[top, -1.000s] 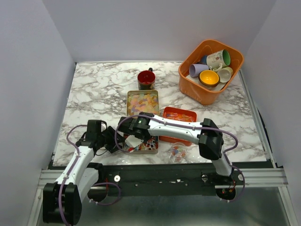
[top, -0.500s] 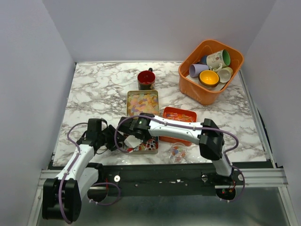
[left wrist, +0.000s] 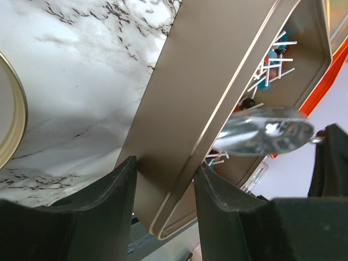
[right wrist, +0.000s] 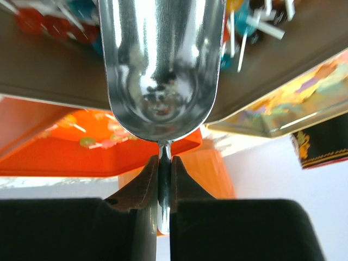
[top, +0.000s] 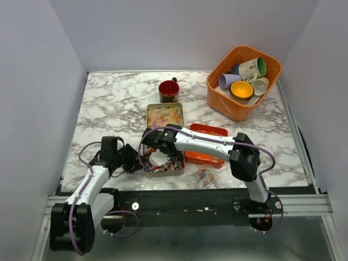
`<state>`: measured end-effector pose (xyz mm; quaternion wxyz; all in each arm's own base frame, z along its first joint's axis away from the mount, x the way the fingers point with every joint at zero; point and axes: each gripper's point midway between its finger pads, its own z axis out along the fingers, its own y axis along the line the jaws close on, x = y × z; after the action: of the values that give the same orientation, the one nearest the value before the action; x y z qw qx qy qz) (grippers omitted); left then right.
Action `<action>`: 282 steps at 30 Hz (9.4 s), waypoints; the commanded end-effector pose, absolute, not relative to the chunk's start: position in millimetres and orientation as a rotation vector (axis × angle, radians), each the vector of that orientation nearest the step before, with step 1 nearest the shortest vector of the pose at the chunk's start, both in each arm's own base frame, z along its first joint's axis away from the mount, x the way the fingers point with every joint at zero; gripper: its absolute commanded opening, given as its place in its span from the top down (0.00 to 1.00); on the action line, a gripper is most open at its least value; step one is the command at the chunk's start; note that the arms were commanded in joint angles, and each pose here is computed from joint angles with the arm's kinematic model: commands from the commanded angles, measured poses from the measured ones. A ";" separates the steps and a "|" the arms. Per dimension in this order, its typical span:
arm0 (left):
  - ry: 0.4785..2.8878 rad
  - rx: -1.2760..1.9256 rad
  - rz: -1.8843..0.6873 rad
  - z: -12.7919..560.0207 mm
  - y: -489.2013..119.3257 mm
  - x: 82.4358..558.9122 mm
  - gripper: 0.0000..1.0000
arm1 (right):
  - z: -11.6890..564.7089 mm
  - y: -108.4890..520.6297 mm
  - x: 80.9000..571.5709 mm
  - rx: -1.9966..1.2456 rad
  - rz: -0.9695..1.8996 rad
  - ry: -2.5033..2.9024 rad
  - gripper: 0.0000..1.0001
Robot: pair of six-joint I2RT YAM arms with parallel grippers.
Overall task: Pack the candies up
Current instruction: Scoop the fake candies from the storage box, then place the fake candies in the packing bottle, then adjust the spatula, then scoop the fake candies from the storage box.
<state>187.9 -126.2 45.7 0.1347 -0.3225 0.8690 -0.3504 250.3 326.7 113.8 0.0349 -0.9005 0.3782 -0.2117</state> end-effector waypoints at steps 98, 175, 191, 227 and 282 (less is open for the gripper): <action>2.294 -0.773 -1.130 107.1 -109.0 261.9 0.35 | 129.2 297.1 246.6 -2.261 0.082 1.686 0.99; 1.956 0.176 -1.506 241.6 -181.5 254.2 0.36 | 193.5 193.2 202.0 -2.216 -0.192 1.905 0.99; 2.072 0.389 -1.539 243.6 -194.1 257.6 0.47 | 226.1 303.5 275.8 -2.011 0.105 1.787 0.99; 2.021 0.425 -1.785 237.3 -208.4 235.7 1.00 | 281.0 277.8 213.9 -1.663 0.494 1.249 0.34; 2.438 -1.048 -1.034 75.9 -103.6 197.7 0.12 | 202.6 228.0 283.2 -2.560 -0.463 1.424 0.99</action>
<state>216.3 -107.5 91.4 0.1748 -0.3116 0.8527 -0.3812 280.7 250.2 191.2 0.1565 -0.8501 0.5000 -0.0540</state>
